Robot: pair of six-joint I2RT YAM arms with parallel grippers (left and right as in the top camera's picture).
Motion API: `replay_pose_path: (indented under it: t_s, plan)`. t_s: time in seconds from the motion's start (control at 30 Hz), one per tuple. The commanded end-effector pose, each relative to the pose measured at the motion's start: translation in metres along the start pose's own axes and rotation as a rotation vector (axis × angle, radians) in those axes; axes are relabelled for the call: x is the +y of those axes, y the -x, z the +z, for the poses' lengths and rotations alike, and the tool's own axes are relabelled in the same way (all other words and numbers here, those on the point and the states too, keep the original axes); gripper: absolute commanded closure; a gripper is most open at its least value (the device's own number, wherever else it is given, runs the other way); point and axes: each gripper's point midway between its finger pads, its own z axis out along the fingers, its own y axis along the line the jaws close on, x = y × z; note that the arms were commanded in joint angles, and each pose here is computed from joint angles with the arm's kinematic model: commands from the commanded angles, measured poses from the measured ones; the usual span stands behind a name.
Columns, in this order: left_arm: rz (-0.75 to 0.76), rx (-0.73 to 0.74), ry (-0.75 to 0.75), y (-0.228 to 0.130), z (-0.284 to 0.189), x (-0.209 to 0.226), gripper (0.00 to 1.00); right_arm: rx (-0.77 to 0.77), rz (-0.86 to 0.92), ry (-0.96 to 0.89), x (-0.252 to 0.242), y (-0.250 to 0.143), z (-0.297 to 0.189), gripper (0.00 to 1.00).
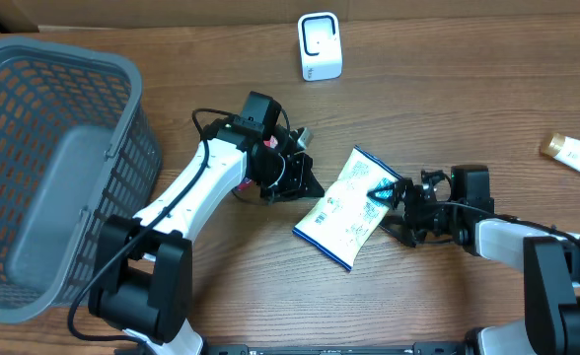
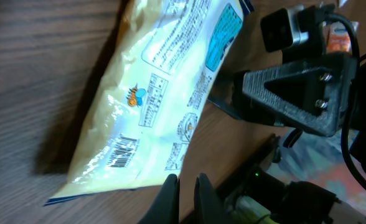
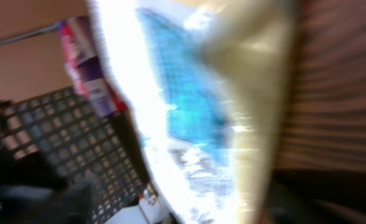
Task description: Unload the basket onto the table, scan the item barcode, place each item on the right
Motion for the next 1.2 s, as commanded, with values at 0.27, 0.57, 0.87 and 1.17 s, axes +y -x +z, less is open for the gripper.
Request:
replay_pose_path:
  t_s: [0.27, 0.57, 0.87, 1.17]
  plan:
    - [-0.167, 0.08, -0.102, -0.029, 0.034, 0.022, 0.96, -0.128, 0.1, -0.197, -0.061, 0.012, 0.002, 0.0]
    - [-0.18, 0.034, -0.183, -0.03, 0.051, 0.031, 0.96, -0.121, 0.102, -0.188, -0.06, 0.011, 0.003, 0.0]
    - [-0.206, 0.024, -0.158, -0.031, 0.058, 0.042, 0.96, -0.093, 0.134, -0.168, -0.057, 0.006, 0.004, 0.0]
    - [-0.264, 0.069, -0.198, -0.028, 0.081, 0.055, 0.96, -0.142, 0.094, -0.381, -0.1, 0.004, -0.009, 0.0]
